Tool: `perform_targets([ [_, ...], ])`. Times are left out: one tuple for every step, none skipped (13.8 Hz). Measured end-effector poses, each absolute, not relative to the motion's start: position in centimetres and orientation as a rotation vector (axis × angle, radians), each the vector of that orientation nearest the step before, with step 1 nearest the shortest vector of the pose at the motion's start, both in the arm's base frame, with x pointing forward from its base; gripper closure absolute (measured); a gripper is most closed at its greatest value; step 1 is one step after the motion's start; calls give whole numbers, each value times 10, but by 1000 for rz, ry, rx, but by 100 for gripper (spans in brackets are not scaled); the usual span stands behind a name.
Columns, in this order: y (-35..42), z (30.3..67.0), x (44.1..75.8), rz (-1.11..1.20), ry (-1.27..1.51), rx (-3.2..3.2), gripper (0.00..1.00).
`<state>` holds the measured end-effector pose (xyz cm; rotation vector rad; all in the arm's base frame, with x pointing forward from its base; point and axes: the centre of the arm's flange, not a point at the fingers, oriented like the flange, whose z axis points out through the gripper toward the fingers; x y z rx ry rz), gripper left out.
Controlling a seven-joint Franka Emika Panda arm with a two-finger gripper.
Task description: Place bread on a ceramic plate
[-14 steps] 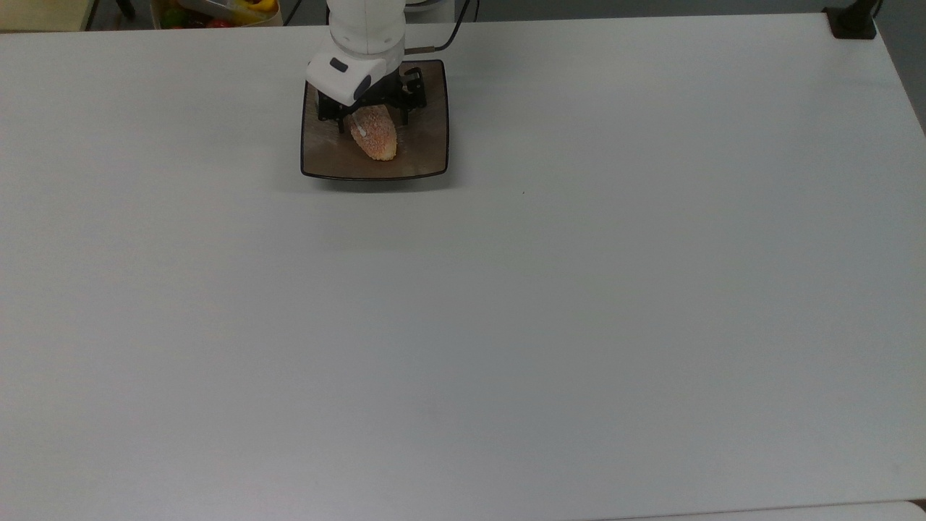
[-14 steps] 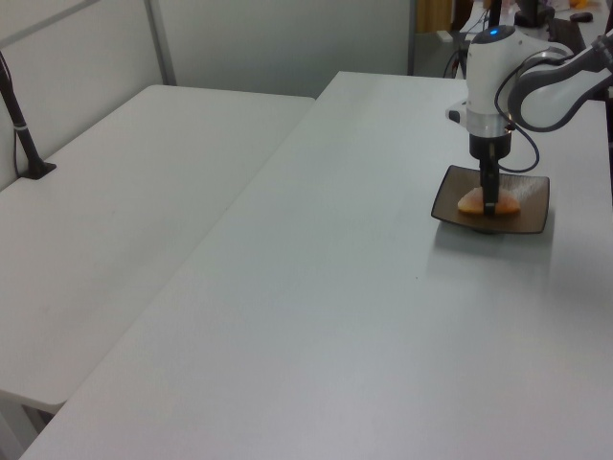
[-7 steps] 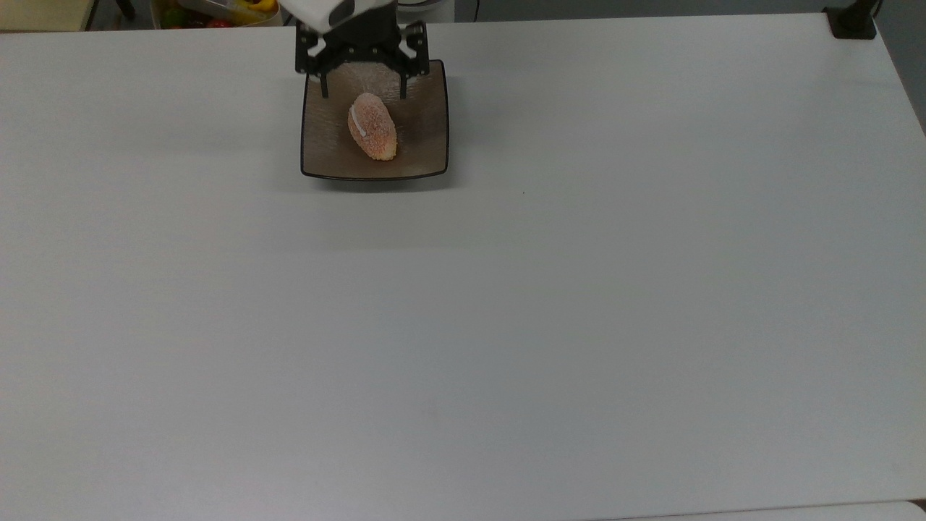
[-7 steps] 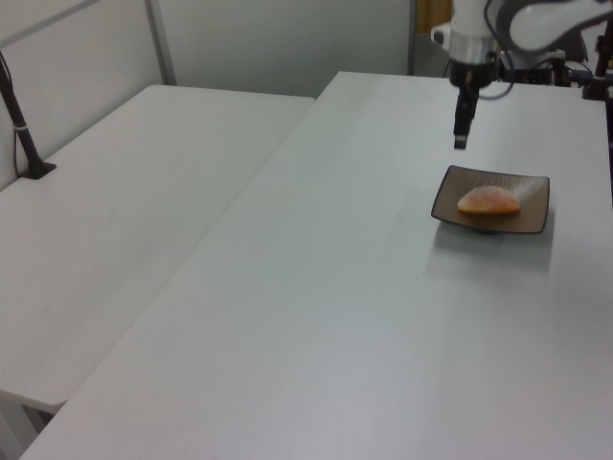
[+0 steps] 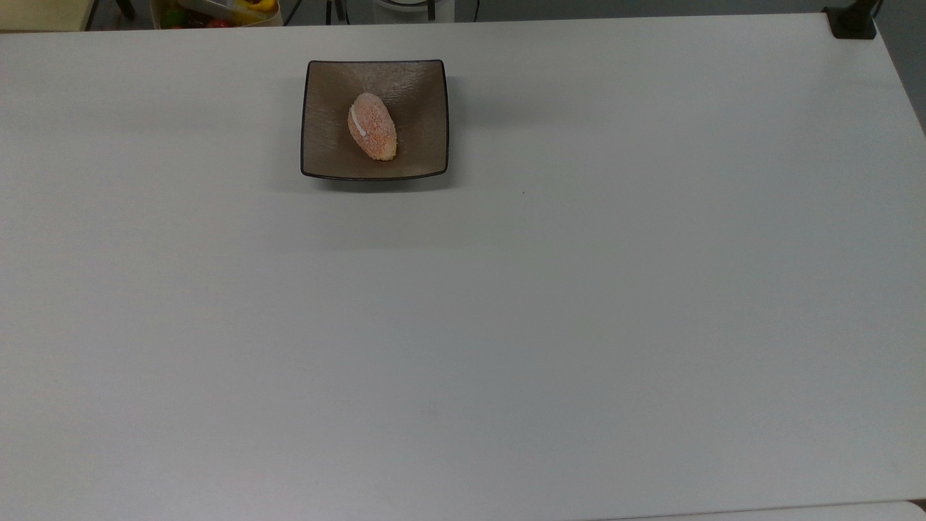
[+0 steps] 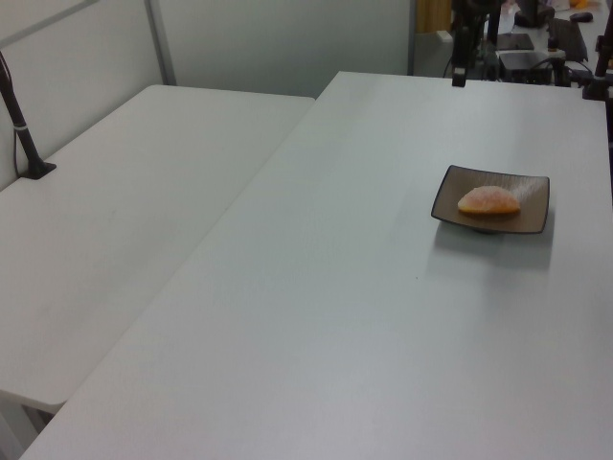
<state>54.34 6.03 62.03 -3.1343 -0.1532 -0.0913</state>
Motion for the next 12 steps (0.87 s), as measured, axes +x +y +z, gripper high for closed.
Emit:
perform_targets([
  [61, 634, 541, -95, -147, -3115, 0],
  [61, 640, 540, -99, -143, -3102, 0],
  [60, 643, 540, -103, -138, -3092, 0],
  [60, 643, 540, -104, -134, -3087, 0],
  [59, 642, 541, -99, -132, -3082, 0],
  [60, 640, 544, -105, -137, -3076, 0],
  [61, 639, 547, -133, -145, -3067, 0],
  [62, 639, 552, -172, -158, -3059, 0],
  [62, 638, 556, -198, -176, -3056, 0],
  [62, 636, 558, -206, -190, -3055, 0],
  [63, 634, 559, -207, -195, -3055, 0],
  [63, 634, 560, -205, -197, -3055, 0],
])
